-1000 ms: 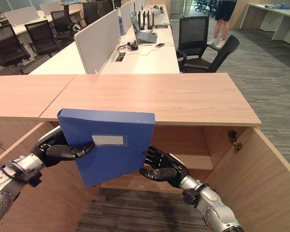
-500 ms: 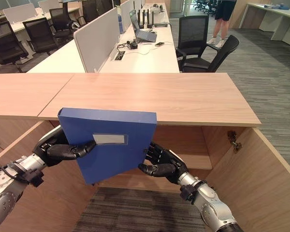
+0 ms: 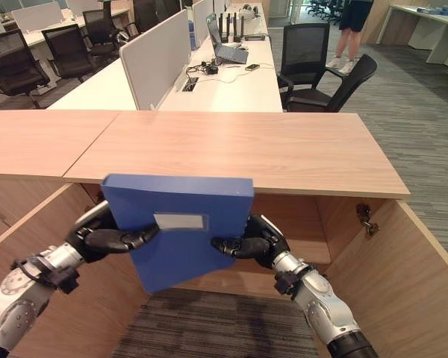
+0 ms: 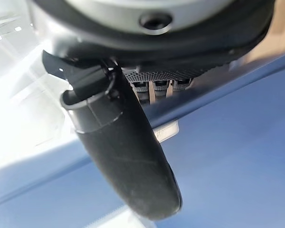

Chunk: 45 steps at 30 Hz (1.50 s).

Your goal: Put the empty folder in the office cabinet

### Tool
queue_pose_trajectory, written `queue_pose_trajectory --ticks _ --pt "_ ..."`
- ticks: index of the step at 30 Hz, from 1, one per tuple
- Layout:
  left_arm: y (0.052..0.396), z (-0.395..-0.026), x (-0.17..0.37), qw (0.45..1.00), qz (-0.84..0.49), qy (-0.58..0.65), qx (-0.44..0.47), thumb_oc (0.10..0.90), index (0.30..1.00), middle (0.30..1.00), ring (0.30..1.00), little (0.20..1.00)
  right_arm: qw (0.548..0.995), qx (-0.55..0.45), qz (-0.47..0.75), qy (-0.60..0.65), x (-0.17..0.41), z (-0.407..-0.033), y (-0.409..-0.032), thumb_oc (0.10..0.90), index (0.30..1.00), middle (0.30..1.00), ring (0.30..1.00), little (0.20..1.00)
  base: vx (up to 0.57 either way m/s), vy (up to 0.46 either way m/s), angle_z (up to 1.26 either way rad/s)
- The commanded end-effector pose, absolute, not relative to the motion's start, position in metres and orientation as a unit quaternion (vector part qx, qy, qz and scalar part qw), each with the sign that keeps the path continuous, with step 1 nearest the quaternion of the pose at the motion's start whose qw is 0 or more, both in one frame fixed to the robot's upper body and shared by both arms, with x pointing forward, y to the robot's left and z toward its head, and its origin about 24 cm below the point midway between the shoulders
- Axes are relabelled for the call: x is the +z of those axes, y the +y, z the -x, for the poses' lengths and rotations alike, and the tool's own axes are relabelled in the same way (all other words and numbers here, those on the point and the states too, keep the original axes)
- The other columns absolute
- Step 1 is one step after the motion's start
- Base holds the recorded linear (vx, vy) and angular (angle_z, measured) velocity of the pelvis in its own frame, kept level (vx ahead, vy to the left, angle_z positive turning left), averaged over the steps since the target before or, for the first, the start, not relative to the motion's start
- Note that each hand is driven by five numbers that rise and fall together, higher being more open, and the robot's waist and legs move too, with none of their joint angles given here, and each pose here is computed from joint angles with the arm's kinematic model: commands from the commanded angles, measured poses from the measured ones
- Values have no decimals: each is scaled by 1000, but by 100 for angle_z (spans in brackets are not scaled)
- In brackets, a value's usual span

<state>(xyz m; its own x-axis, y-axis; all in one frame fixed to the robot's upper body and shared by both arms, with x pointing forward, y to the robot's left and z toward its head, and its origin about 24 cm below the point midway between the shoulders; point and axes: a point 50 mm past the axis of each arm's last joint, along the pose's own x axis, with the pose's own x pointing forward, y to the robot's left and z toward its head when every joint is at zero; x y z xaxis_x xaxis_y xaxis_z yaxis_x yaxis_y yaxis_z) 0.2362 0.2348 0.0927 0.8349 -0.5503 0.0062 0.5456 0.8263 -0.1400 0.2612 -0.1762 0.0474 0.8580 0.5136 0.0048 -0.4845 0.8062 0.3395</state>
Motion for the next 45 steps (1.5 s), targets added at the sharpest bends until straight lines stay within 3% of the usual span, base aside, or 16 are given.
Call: queue_pose_trajectory --ticks 1,9,23,35,36,39,45 --pt "199 -253 153 909 63 -122 -394 400 300 300 300 300 915 307 -190 -180 142 -286 -158 800 900 900 900 900 5 -5 5" --pt "188 -251 147 898 80 -106 -420 400 300 300 300 300 918 298 -191 -182 144 -291 -161 800 900 900 900 900 2 -3 5" --pt "177 -256 171 882 55 -167 -437 400 300 300 300 300 874 425 -210 -105 120 -276 -111 800 900 900 900 900 0 0 0" --pt "164 -259 173 875 97 -198 -432 400 300 300 300 300 866 443 -222 -72 107 -274 -95 800 900 900 900 900 0 0 0" --pt "160 -258 173 872 105 -201 -434 400 300 300 300 300 863 446 -228 -73 108 -274 -92 684 726 726 726 726 0 0 0" --pt "157 -257 172 870 109 -200 -437 400 300 300 300 300 861 448 -232 -73 108 -274 -88 400 300 300 300 300 0 0 0" --pt "156 -256 170 870 119 -203 -434 400 300 300 300 300 855 451 -242 -77 109 -273 -85 400 300 300 300 300 0 0 0"
